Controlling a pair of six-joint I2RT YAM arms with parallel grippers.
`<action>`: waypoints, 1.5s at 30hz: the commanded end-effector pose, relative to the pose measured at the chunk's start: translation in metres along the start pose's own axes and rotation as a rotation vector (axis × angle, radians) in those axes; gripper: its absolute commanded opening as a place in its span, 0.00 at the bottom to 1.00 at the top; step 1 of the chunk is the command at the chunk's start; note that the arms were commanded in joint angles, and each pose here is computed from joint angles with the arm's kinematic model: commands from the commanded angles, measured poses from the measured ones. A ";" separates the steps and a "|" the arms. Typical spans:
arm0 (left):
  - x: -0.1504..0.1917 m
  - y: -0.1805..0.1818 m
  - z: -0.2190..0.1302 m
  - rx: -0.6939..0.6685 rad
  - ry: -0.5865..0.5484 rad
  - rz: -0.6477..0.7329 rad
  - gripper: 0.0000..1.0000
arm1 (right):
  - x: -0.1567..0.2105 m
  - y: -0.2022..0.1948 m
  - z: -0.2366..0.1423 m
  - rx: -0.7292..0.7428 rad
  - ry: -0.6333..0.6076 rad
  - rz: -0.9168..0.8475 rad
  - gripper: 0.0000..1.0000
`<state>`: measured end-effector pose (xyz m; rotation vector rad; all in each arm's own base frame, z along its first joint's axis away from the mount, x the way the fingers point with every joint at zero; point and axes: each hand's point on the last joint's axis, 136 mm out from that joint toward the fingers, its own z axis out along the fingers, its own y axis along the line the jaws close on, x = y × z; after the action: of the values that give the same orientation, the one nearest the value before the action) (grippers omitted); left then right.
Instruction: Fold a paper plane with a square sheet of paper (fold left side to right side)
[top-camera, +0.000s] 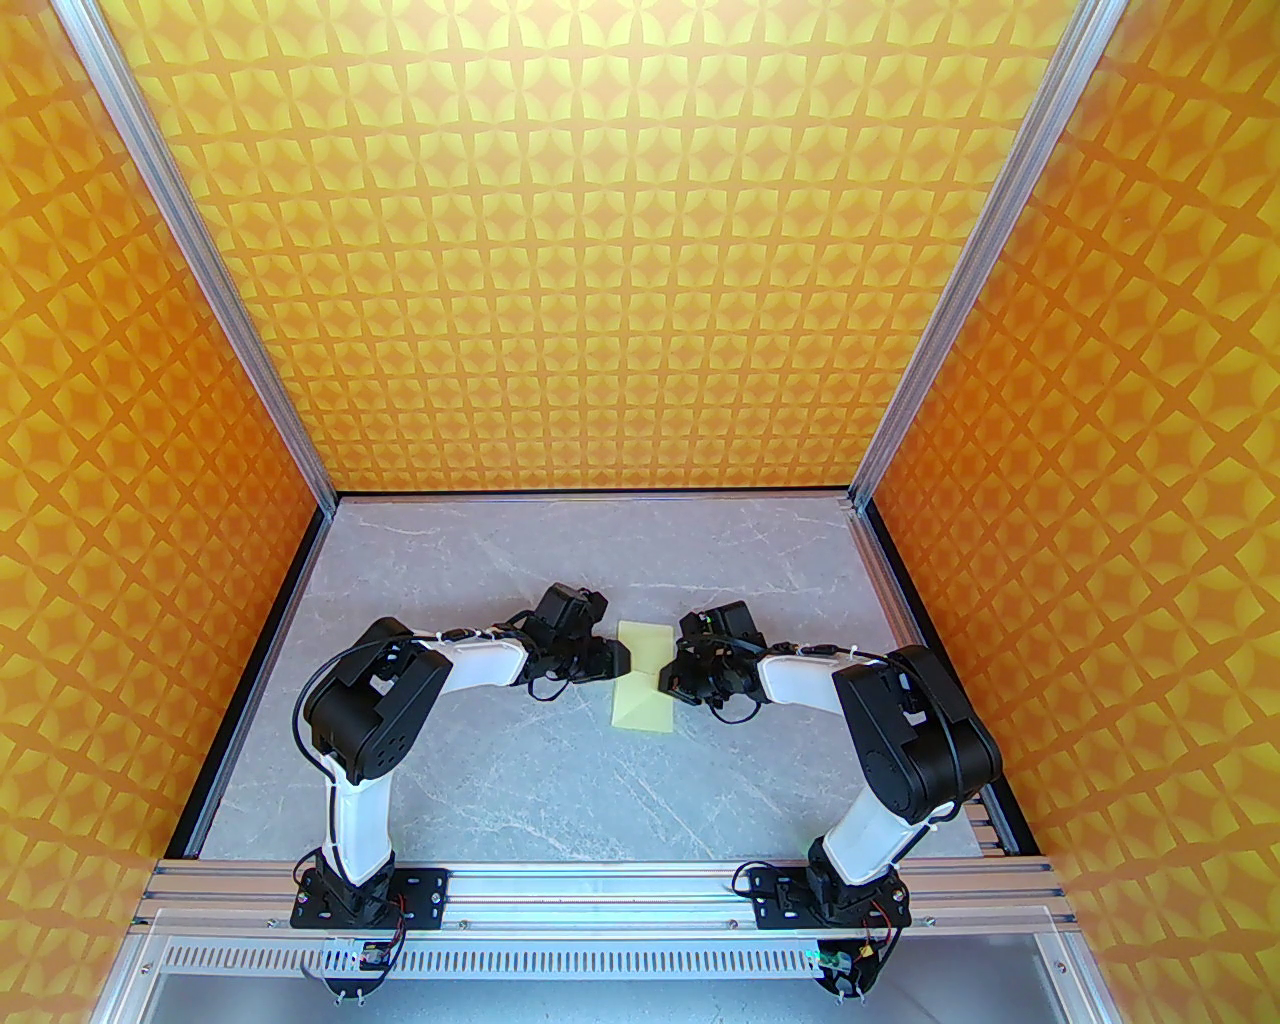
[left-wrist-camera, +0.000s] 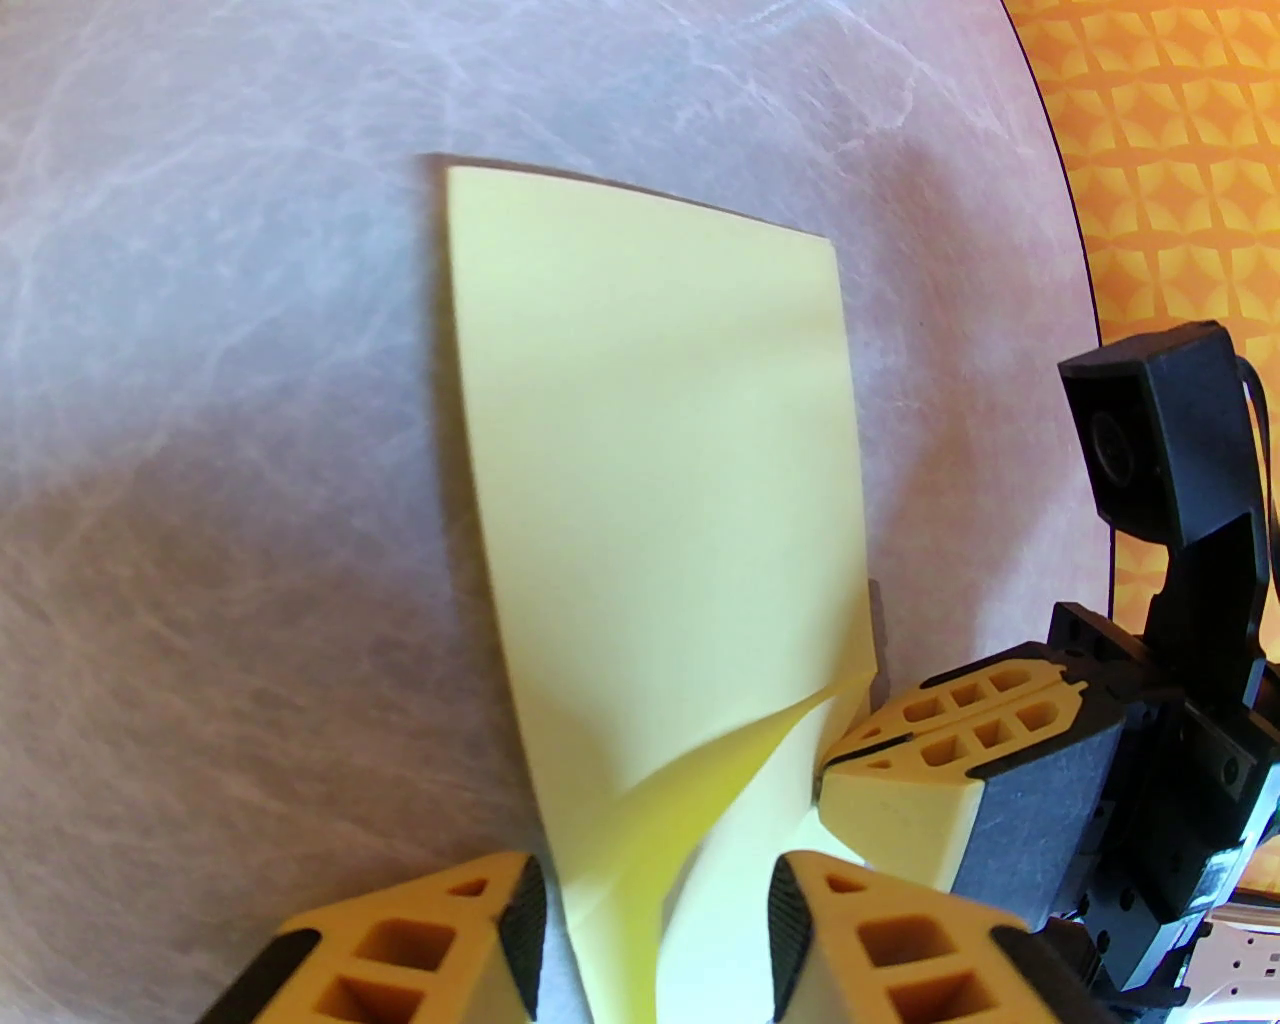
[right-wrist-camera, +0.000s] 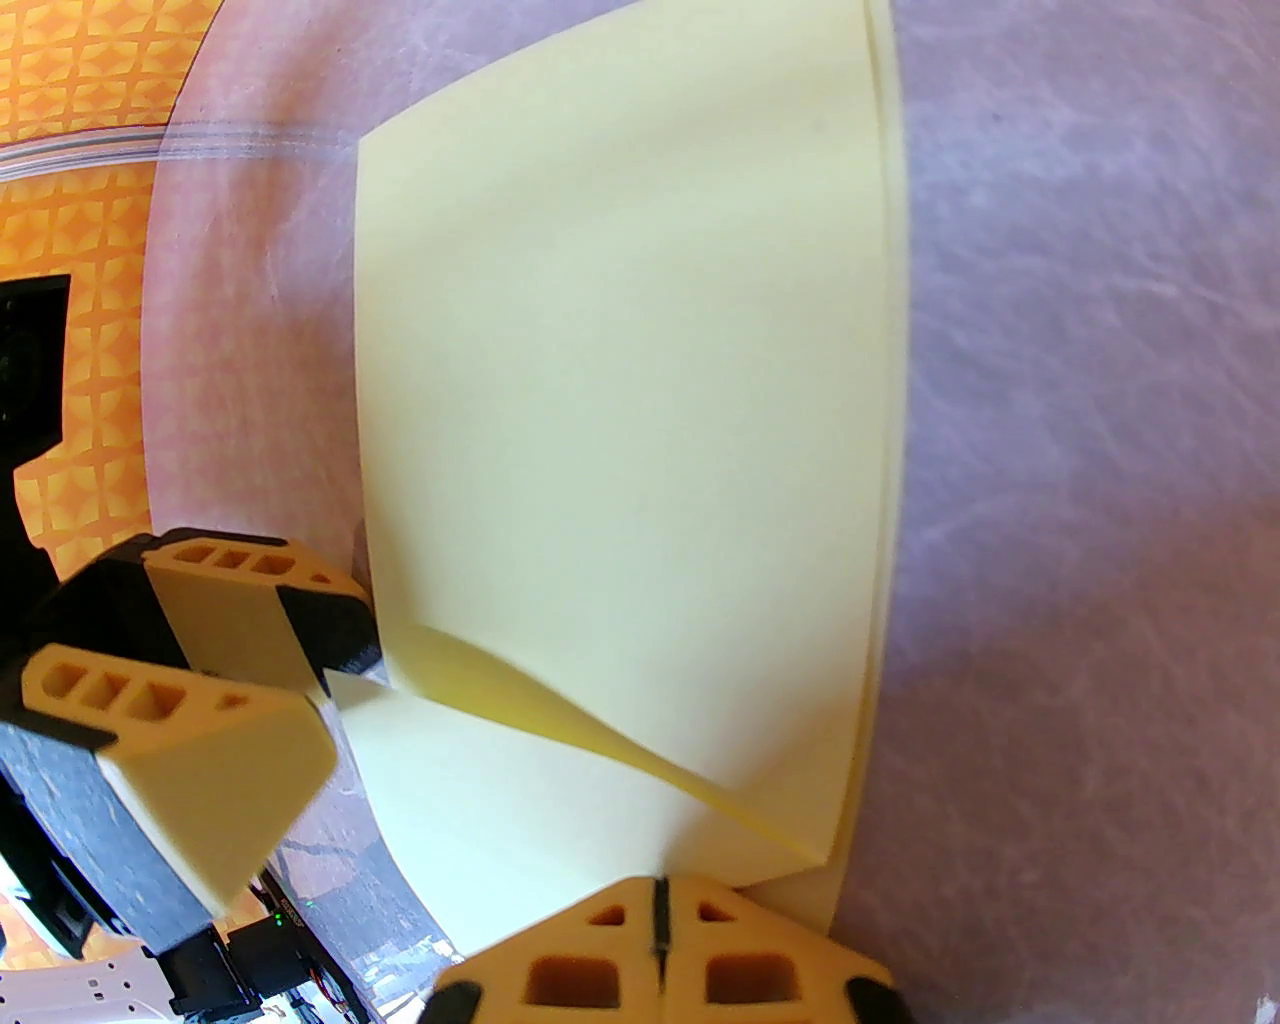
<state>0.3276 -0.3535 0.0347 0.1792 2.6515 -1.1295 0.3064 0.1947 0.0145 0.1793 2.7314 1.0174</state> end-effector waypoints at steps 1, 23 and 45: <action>0.033 -0.006 0.008 0.028 0.093 -0.028 0.42 | 0.012 -0.019 0.004 0.056 0.022 0.031 0.01; -0.017 -0.002 -0.016 -0.159 -0.035 0.121 0.48 | 0.012 -0.017 0.003 0.050 0.024 0.025 0.02; -0.039 0.031 -0.012 -0.315 -0.107 0.049 0.53 | 0.016 -0.022 0.005 0.054 0.024 0.035 0.01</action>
<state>0.3648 -0.3317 0.0322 0.1648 2.6602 -0.7107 0.3070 0.1952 0.0142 0.1702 2.7104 1.0329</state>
